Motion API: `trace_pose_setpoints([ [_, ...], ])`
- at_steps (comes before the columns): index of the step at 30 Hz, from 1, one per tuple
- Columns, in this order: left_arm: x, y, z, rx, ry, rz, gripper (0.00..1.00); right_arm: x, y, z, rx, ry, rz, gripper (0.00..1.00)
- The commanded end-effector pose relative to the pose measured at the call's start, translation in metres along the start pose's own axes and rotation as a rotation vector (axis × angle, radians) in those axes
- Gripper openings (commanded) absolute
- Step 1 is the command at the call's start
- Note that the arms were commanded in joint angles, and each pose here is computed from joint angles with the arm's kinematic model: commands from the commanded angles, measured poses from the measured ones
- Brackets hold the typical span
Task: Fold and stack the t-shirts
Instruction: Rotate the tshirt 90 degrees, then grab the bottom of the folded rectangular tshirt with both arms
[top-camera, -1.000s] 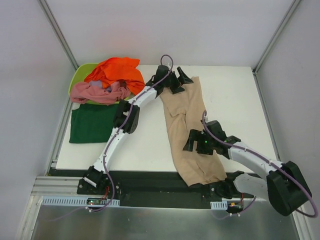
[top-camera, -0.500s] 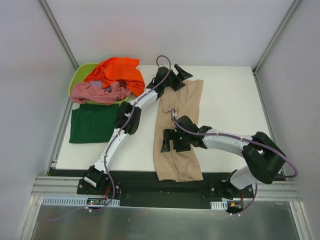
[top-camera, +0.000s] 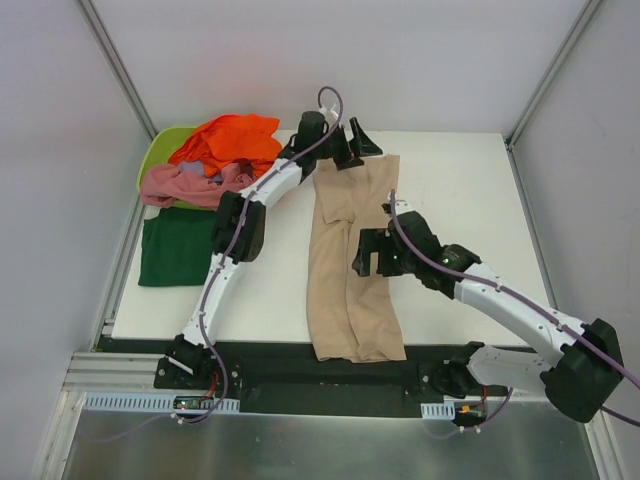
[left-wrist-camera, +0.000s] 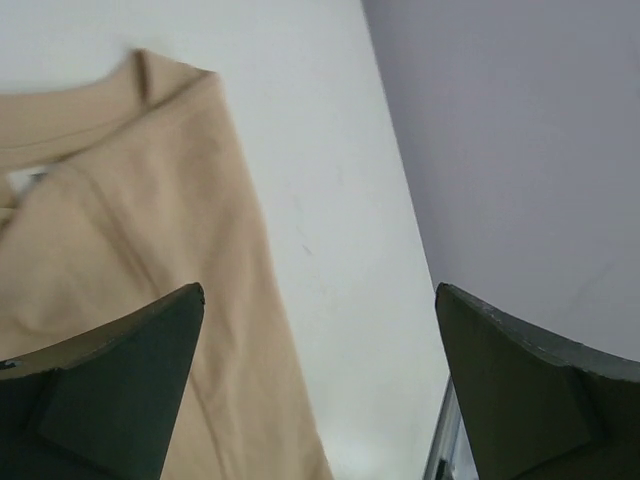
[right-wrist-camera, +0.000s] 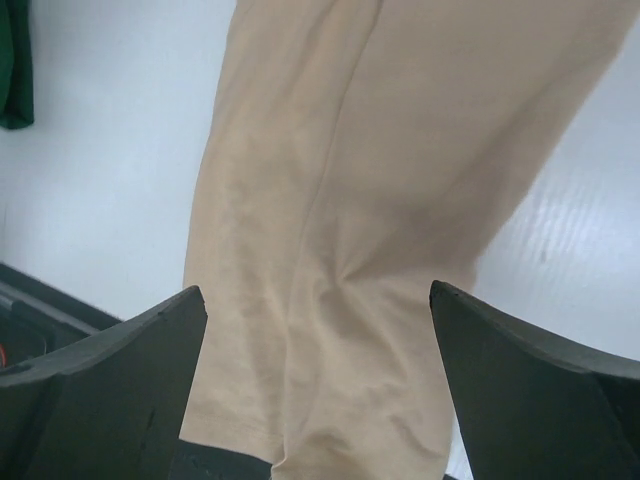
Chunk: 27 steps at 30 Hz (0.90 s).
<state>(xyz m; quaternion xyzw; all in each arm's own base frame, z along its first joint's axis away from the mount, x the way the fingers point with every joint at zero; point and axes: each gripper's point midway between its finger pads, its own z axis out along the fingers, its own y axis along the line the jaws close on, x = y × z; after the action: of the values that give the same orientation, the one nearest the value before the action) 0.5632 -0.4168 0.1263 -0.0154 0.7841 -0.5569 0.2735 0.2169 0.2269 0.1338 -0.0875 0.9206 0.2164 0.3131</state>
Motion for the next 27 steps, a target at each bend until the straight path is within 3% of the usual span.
trace_pose_setpoints([
  [1,-0.016,-0.146,-0.076,0.234,0.077,0.299,0.99,-0.025,-0.016,-0.008,0.080,-0.042,-0.032,0.96],
  [7,0.025,-0.129,-0.129,0.167,0.167,0.265,0.99,-0.052,-0.015,0.007,0.139,-0.028,-0.039,0.96],
  [12,0.070,-0.080,-0.184,-0.079,0.088,0.274,0.99,-0.065,-0.028,0.045,0.199,0.040,-0.022,0.96],
  [17,0.088,-0.037,-0.254,-0.372,-0.109,0.311,0.99,-0.064,-0.038,0.096,0.267,0.148,-0.039,0.96],
  [21,0.104,-0.017,-0.290,-0.479,-0.164,0.341,0.99,-0.064,-0.049,0.127,0.344,0.203,-0.046,0.96],
  [27,0.128,0.017,-0.308,-0.576,-0.158,0.322,0.99,-0.063,-0.066,0.157,0.410,0.246,-0.034,0.96],
])
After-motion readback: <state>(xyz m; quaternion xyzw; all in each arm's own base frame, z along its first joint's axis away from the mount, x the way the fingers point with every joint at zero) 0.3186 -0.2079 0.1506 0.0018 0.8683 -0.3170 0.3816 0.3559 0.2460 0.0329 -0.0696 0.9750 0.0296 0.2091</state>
